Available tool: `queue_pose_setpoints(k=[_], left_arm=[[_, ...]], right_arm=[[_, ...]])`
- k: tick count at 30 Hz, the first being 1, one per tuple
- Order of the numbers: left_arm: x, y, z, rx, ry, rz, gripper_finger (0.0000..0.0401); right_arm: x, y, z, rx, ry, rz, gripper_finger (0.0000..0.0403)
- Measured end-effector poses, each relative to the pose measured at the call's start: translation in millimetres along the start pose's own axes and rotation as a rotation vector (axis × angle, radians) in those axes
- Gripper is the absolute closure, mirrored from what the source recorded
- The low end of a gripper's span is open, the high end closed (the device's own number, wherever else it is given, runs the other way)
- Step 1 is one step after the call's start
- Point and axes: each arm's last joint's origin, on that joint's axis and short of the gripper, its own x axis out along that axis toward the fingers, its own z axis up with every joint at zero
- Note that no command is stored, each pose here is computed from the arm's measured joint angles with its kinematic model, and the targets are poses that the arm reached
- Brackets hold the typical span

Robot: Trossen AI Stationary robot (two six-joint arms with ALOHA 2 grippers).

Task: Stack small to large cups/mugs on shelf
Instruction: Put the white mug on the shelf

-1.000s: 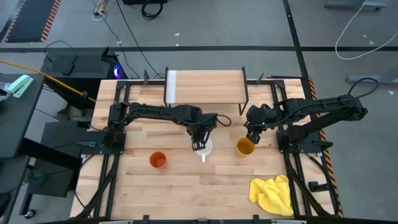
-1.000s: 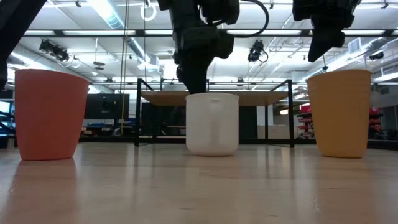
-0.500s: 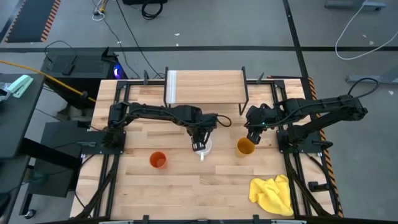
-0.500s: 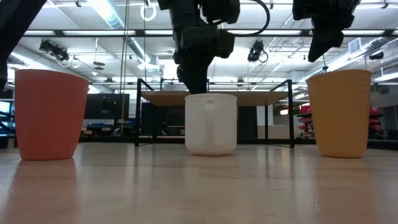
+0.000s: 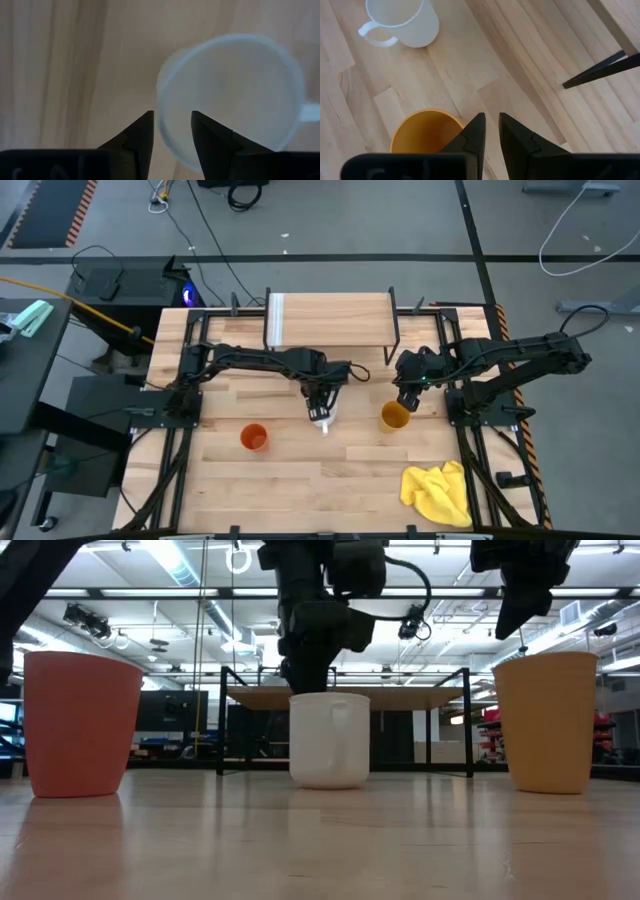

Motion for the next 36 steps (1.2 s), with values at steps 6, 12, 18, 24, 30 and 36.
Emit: queue_pose_setpoints(k=[6, 12, 18, 24, 30, 36], left_arm=[[0.9, 1.7, 0.6, -0.004, 0.001, -0.003, 0.0265], [0.8, 6.4, 1.7, -0.016, -0.004, -0.001, 0.0303], [0.7, 8.2, 2.3, -0.019, -0.008, 0.0, 0.0362], [0.7, 8.5, 2.6, -0.018, -0.01, -0.001, 0.0383], [0.7, 8.7, 2.6, -0.018, -0.01, 0.0, 0.0385], [-3.6, 7.9, 0.8, -0.016, 0.021, 0.017, 0.0389]], right_arm=[[0.0, 0.0, 0.1, 0.0, 0.0, 0.0, 0.0342], [0.0, 0.0, 0.0, 0.0, 0.0, 0.0, 0.0342], [0.0, 0.0, 0.0, -0.005, 0.0, 0.0, 0.0342], [0.0, 0.0, 0.0, -0.027, 0.0, 0.0, 0.0342], [0.0, 0.0, 0.0, -0.029, 0.0, -0.001, 0.0342], [0.1, 0.0, 0.0, -0.034, 0.001, 0.0, 0.0342]])
